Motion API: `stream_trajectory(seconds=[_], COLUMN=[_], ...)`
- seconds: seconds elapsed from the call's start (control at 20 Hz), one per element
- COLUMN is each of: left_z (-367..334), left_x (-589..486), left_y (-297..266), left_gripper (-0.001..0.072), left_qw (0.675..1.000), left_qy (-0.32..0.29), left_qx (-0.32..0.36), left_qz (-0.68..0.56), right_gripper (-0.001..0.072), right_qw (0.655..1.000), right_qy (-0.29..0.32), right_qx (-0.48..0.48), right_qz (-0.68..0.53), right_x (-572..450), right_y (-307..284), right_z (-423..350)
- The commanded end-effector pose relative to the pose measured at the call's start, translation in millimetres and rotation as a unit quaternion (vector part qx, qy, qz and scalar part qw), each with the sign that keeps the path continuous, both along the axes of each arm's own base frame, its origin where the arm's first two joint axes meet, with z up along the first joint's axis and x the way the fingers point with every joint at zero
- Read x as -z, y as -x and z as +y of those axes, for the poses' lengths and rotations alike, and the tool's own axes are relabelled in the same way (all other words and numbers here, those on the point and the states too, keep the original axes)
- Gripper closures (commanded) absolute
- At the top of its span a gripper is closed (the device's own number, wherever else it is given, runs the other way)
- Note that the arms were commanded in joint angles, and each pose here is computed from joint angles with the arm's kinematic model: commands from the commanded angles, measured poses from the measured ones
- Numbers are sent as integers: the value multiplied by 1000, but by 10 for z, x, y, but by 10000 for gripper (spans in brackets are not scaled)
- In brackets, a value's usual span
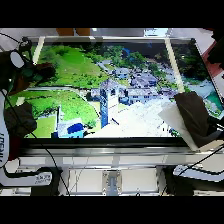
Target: Fold the shirts.
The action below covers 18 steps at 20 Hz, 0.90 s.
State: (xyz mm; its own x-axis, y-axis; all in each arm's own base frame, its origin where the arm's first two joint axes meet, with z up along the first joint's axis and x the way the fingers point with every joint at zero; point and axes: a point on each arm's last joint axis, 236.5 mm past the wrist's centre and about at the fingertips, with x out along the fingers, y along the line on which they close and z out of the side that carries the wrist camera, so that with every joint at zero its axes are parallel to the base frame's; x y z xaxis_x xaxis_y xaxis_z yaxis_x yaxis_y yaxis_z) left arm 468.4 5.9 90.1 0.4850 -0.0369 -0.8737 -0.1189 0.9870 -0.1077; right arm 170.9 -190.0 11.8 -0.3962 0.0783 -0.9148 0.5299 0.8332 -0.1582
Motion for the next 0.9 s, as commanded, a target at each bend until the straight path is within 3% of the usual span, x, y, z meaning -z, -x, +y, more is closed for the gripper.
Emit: stream_trajectory(seconds=[0.0,0.15,0.2,0.35,0.45,0.6,0.85], left_z=[-5,-72,-134,-421,-654,-896,-1372], left_x=[-9,-19,-39,-144,-236,-333,-348], left_y=[-1,-13,-37,-121,-144,-144,-42], left_gripper=[697,697,697,696,697,695,684], left_qw=[1000,1000,999,995,989,980,973], left_qy=[1,17,31,90,129,167,165], left_qx=[0,2,3,25,58,86,151], left_qz=[-1,-4,-10,-35,-50,-61,-59], right_gripper=[267,267,268,273,273,273,273], right_qw=[998,963,926,732,669,652,695], right_qy=[26,39,3,-150,-149,-102,-165], right_qx=[1,-2,-3,-93,-157,-230,-253], right_qz=[-59,-266,-377,-658,-711,-715,-652], right_x=[-226,-806,-1066,-2215,-2438,-2110,-1054], right_y=[-196,-1005,-1466,-2584,-2911,-3244,-3434], right_z=[-51,11,242,1329,1867,2586,3578])
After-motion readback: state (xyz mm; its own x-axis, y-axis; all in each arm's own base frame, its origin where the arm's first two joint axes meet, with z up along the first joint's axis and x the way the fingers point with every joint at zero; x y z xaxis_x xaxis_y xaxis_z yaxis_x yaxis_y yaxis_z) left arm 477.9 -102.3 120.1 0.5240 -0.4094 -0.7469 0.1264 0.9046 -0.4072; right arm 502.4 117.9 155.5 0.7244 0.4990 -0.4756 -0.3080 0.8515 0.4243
